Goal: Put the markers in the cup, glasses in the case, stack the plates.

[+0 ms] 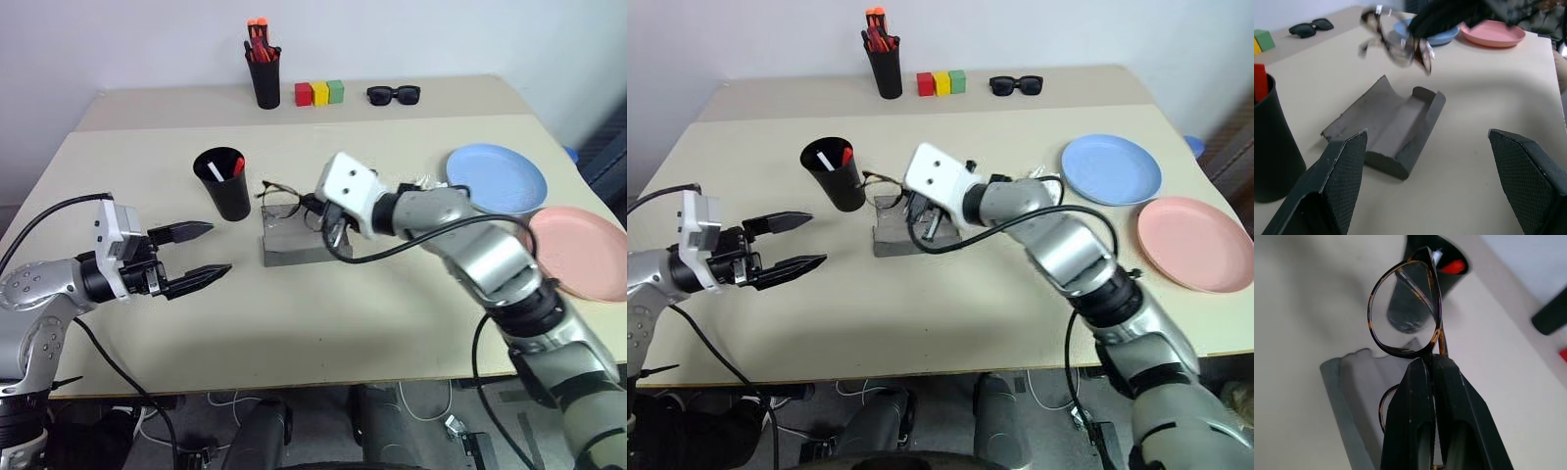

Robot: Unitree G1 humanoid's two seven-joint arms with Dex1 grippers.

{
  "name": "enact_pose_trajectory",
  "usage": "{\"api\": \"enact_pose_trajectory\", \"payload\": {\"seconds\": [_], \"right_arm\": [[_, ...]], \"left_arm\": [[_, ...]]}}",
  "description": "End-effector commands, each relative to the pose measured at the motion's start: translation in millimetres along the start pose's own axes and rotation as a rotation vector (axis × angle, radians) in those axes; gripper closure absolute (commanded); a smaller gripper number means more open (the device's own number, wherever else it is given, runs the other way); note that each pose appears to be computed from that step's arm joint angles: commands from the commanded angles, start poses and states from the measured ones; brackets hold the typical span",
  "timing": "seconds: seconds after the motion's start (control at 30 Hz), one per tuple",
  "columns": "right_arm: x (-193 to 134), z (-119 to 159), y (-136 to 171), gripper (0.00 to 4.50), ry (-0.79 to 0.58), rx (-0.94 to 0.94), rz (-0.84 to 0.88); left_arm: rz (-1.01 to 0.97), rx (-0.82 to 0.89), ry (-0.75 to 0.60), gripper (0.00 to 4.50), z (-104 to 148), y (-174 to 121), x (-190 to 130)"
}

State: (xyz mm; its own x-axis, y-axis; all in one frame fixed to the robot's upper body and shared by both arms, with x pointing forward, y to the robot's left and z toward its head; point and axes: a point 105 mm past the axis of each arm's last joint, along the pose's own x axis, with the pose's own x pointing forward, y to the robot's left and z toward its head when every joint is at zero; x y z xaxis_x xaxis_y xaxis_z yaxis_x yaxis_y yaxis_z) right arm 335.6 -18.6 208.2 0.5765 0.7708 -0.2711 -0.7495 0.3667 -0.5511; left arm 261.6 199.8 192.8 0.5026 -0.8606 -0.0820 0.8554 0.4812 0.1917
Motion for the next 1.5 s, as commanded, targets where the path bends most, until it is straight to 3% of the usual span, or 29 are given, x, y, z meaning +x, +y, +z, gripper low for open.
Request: {"api": "enact_pose_trajectory", "payload": {"seconds": [0.03,0.3,0.9,1.0,1.23,1.5], "right_arm": [[13.6,-0.2,3.1,4.44,-0.015,-0.04,-0.007],[23.6,-26.4,8.6,4.44,0.072,-0.107,0.028],[18.2,-46.5,11.4,4.44,0.176,-0.084,0.129],[19.2,-49.0,8.8,3.56,0.188,-0.081,0.12],[17.5,-45.9,4.9,0.02,0.172,-0.087,0.11],[11.3,-20.2,-19.3,0.02,0.042,0.068,0.028]], "left_arm": [[-0.008,0.031,-0.023,0.44,9.3,-4.4,1.8],[-0.014,0.029,-0.026,0.44,11.1,-8.9,6.3],[-0.012,0.031,-0.02,0.44,10.0,-8.0,9.3],[-0.01,0.031,-0.019,0.44,9.7,-8.3,9.1],[-0.009,0.038,-0.016,0.44,9.2,-8.6,8.8],[-0.004,0.023,-0.018,0.44,7.8,-7.1,14.1]]}}
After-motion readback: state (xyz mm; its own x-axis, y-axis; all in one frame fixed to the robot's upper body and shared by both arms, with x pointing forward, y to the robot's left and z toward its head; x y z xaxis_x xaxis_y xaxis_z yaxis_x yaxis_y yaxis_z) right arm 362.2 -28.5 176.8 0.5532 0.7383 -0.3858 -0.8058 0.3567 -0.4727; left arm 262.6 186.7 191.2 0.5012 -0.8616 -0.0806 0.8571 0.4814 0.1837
